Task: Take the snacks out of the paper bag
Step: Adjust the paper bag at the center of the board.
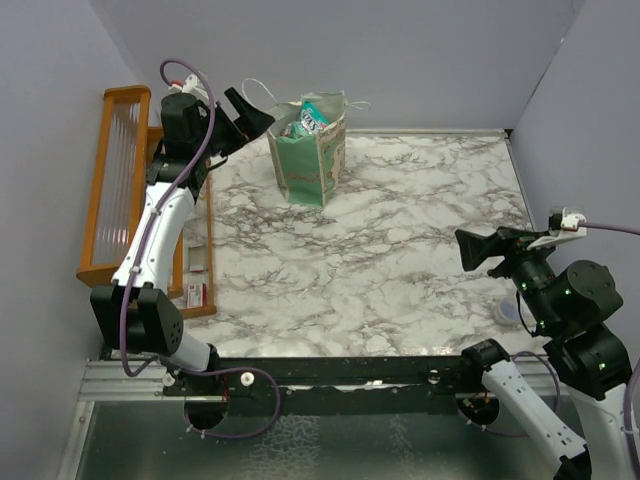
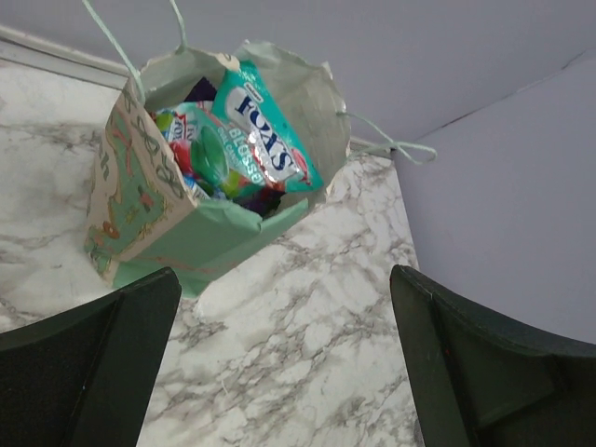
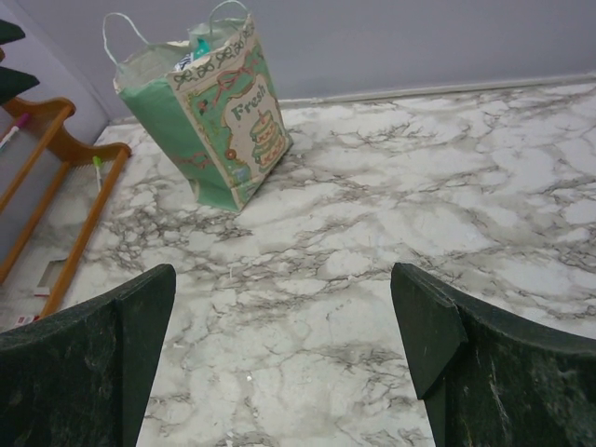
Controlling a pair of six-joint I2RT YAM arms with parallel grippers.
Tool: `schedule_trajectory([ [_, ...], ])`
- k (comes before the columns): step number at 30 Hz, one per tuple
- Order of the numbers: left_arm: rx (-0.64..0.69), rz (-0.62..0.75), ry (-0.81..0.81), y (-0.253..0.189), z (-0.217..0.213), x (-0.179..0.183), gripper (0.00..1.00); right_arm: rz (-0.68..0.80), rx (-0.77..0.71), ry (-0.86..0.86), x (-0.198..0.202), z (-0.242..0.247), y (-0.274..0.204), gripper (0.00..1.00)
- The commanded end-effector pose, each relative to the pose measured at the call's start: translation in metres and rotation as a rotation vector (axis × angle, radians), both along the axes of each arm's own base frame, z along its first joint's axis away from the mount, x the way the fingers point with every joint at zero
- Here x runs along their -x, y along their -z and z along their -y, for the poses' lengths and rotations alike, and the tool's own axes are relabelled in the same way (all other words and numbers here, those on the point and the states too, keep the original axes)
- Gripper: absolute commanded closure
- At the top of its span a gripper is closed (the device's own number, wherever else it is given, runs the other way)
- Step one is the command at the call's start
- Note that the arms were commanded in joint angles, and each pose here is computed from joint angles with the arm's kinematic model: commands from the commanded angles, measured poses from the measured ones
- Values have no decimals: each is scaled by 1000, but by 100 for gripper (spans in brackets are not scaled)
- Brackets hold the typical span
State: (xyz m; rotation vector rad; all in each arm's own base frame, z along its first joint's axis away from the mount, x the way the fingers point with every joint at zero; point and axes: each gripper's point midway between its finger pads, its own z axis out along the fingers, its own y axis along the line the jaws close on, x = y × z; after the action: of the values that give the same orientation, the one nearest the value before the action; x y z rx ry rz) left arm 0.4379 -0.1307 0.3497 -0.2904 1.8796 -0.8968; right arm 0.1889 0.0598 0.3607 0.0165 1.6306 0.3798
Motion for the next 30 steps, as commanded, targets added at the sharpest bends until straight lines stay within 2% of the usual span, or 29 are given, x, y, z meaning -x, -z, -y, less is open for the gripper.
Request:
schedule_trajectory([
  [1,81,99,-30,-35,-9,-34,4,-2,-29,-26,2,-6,4,1],
  [5,73,118,-49,-33,-15,-56,10,-17,-22,-30,1,-7,11,1],
  [12,75,39,-166,0,-43,-98,11,10,-11,-36,4,-6,17,1],
  [18,97,15,-142,11,-41,-143,12,11,12,-47,1,-8,25,1],
  [23,127,-14,-153,27,-40,-172,21,13,12,-43,1,-7,26,1],
  [26,151,-38,-150,40,-38,-185,34,20,11,-37,1,-6,27,1],
  [30,185,-54,-130,56,-33,-197,46,38,6,-33,4,-4,25,1],
])
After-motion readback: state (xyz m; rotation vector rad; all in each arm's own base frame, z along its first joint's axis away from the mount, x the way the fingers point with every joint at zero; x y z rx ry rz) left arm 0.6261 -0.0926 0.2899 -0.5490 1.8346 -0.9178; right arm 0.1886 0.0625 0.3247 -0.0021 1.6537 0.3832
